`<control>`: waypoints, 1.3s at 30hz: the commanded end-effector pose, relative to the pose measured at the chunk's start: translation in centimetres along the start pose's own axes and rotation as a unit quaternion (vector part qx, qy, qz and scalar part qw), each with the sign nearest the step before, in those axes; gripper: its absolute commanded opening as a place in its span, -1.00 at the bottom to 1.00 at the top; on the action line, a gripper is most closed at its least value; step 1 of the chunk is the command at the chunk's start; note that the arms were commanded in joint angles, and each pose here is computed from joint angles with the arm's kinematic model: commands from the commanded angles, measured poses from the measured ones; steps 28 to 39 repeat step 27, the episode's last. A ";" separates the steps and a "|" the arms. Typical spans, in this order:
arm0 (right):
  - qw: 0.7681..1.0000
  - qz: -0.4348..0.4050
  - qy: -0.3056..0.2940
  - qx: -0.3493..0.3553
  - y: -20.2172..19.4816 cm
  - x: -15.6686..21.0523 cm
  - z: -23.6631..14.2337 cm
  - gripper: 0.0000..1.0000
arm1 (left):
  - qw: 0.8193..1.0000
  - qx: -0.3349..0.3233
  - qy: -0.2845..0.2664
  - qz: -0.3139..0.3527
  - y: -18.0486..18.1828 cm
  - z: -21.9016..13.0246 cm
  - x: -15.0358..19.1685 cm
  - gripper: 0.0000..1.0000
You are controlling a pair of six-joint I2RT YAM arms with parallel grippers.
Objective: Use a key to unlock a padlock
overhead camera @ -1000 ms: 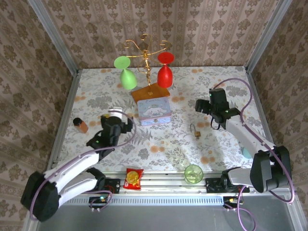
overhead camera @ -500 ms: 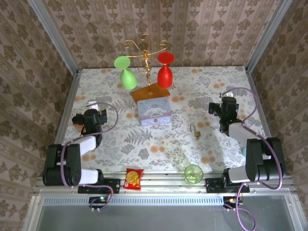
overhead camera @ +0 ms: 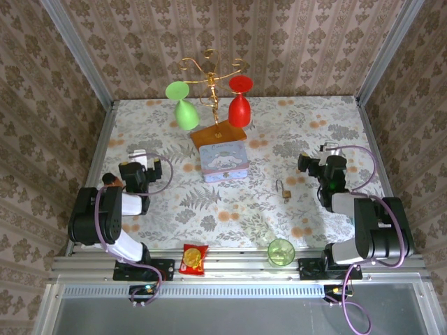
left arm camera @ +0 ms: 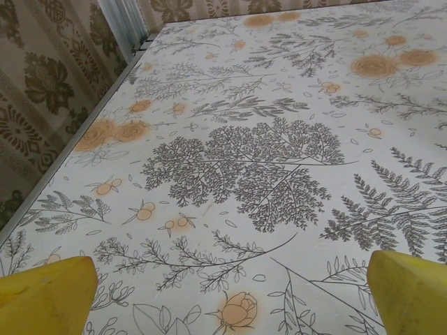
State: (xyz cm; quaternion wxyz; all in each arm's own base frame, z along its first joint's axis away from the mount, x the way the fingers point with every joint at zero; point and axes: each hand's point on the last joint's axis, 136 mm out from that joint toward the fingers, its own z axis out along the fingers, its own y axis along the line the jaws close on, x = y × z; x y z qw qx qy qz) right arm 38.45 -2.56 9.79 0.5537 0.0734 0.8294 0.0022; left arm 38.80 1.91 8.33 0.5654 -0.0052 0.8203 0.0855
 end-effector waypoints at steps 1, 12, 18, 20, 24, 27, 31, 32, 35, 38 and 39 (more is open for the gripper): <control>0.999 -0.012 -0.030 -0.020 1.1 -1.4 0.3 1.00 | 0.999 0.013 -0.031 -0.009 -0.3 0.0 -1.8 1.00; 0.999 -0.041 -0.022 -0.012 2.0 -0.3 1.3 1.00 | 0.997 0.077 -0.019 0.007 -2.3 0.4 -1.8 1.00; 0.999 -0.047 -0.018 -0.013 2.1 -0.2 1.3 1.00 | 0.997 0.069 -0.018 0.009 -2.0 0.5 -1.8 1.00; 0.999 -0.048 -0.019 -0.016 2.3 -0.3 1.3 1.00 | 0.999 0.048 -0.019 0.008 -1.6 0.4 -1.7 1.00; 0.999 -0.047 -0.013 -0.018 2.3 -0.1 1.5 1.00 | 0.999 0.037 -0.021 0.010 -1.5 0.4 -1.8 1.00; 0.999 -0.047 -0.018 -0.019 2.3 -0.2 1.3 1.00 | 0.999 0.035 -0.022 0.009 -1.4 0.4 -1.8 1.00; 0.999 -0.047 -0.018 -0.019 2.3 -0.2 1.3 1.00 | 0.999 0.035 -0.022 0.009 -1.4 0.4 -1.8 1.00; 0.999 -0.047 -0.018 -0.019 2.3 -0.2 1.3 1.00 | 0.999 0.035 -0.022 0.009 -1.4 0.4 -1.8 1.00; 0.999 -0.047 -0.018 -0.019 2.3 -0.2 1.3 1.00 | 0.999 0.035 -0.022 0.009 -1.4 0.4 -1.8 1.00; 0.999 -0.047 -0.018 -0.019 2.3 -0.2 1.3 1.00 | 0.999 0.035 -0.022 0.009 -1.4 0.4 -1.8 1.00; 0.999 -0.047 -0.018 -0.019 2.3 -0.2 1.3 1.00 | 0.999 0.035 -0.022 0.009 -1.4 0.4 -1.8 1.00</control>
